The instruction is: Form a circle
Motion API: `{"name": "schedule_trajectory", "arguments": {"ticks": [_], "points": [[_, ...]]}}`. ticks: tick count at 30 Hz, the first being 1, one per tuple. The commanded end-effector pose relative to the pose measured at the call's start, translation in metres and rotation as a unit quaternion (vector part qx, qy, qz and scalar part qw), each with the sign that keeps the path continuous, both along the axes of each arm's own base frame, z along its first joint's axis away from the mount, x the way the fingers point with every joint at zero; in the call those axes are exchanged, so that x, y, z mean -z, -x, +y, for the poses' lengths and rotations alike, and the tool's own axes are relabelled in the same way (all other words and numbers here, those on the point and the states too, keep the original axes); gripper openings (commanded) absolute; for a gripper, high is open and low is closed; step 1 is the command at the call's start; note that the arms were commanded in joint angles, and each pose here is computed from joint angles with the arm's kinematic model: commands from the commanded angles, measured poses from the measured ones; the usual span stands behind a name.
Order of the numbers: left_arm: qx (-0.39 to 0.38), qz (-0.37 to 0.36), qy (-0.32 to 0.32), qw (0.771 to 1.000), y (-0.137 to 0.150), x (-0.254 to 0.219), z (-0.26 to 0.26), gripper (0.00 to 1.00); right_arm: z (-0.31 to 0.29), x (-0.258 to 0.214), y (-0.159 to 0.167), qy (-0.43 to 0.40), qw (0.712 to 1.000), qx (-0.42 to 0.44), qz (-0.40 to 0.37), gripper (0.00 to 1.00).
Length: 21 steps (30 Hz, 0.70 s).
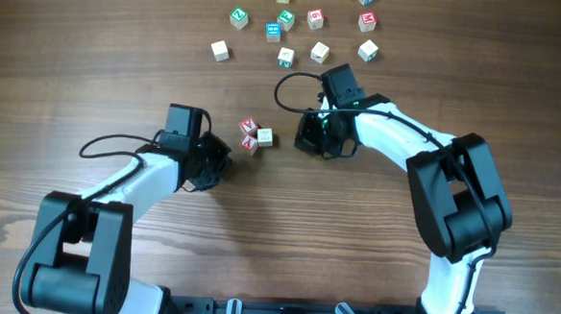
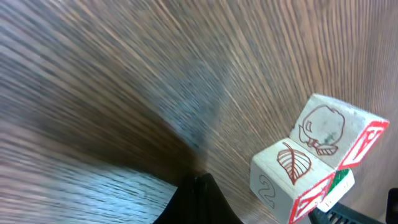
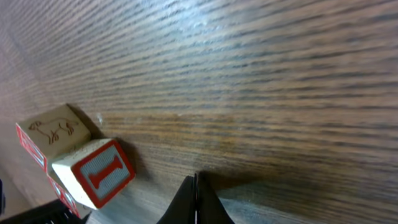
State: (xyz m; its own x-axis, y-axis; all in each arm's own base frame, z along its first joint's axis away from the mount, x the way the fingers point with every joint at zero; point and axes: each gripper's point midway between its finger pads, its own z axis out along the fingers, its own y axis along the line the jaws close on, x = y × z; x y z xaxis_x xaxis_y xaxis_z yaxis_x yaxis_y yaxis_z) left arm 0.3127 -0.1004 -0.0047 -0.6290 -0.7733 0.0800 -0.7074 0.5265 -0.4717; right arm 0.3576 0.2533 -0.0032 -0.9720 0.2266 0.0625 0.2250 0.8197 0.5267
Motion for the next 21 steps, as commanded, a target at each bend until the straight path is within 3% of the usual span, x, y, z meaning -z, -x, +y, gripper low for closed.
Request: {"name": "schedule_trajectory", "arguments": {"ticks": [1, 11, 21], "points": [[-0.021, 0.035, -0.068, 0.997, 0.017, 0.024, 0.032, 0.04, 0.014, 0.011, 0.014, 0.007, 0.999, -0.05, -0.012, 0.05], [-0.05, 0.06, -0.12, 0.99, 0.026, 0.03, 0.06, 0.04, 0.048, 0.01, 0.044, 0.001, 0.993, -0.114, -0.016, 0.05], [-0.043, 0.057, -0.137, 0.988, 0.026, 0.031, 0.065, 0.04, 0.058, 0.007, 0.043, -0.007, 0.989, -0.138, -0.042, 0.04]]}}
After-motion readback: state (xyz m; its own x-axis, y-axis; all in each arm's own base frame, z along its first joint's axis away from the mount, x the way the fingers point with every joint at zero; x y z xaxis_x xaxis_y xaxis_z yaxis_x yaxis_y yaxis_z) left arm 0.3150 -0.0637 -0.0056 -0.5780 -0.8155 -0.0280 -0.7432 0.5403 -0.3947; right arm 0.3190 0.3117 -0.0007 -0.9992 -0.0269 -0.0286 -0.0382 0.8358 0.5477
